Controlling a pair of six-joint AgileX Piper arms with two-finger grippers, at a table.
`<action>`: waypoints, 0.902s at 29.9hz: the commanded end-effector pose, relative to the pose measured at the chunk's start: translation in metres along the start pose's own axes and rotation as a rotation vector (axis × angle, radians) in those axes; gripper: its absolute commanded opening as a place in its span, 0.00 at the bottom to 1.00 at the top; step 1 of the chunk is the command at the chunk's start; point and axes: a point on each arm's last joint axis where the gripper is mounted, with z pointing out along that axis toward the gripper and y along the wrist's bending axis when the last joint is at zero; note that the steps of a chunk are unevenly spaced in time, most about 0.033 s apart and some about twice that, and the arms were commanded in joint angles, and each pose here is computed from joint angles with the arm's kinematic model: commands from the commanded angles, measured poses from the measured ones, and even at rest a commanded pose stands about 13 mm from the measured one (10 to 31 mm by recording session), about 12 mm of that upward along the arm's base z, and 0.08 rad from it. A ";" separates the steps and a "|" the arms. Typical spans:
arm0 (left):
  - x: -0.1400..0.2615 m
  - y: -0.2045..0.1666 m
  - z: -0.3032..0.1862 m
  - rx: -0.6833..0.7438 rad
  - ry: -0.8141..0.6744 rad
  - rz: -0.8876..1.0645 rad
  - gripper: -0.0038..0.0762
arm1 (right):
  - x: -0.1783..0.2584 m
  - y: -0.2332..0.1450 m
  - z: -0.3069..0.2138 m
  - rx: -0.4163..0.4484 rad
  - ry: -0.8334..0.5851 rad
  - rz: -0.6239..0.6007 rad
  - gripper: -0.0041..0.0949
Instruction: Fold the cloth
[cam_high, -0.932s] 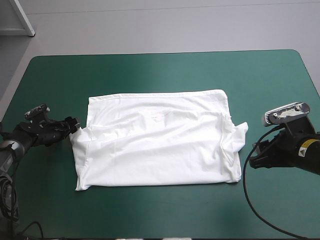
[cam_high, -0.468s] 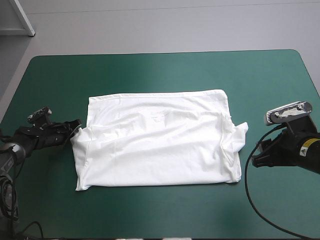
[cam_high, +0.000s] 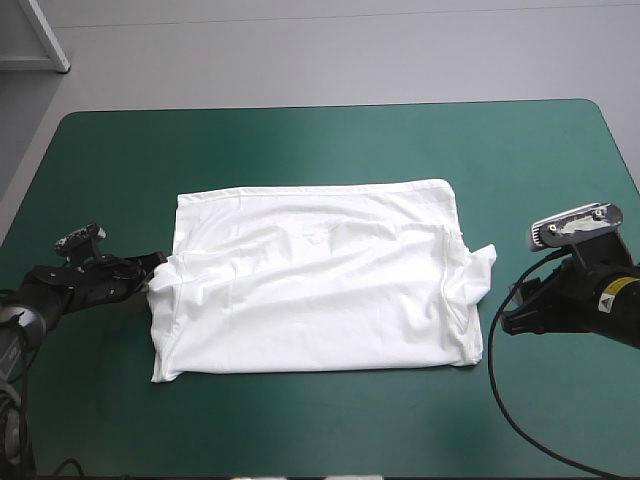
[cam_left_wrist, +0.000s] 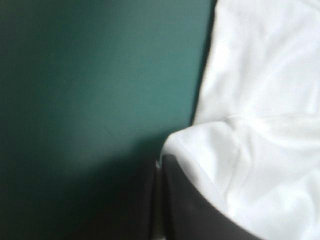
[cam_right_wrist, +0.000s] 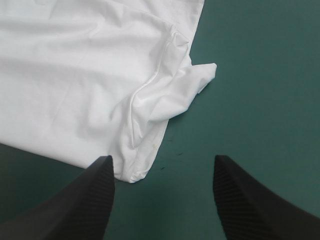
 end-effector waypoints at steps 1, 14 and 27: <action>-0.016 -0.019 -0.036 0.058 -0.161 0.000 0.07 | -0.007 0.000 -0.008 -0.005 -0.078 0.002 0.60; -0.006 -0.063 -0.073 0.389 -0.172 0.105 0.07 | -0.007 0.001 -0.008 -0.011 -0.080 -0.002 0.60; 0.035 -0.130 -0.035 0.395 -0.075 0.421 0.07 | -0.007 0.003 -0.008 -0.031 -0.072 0.005 0.60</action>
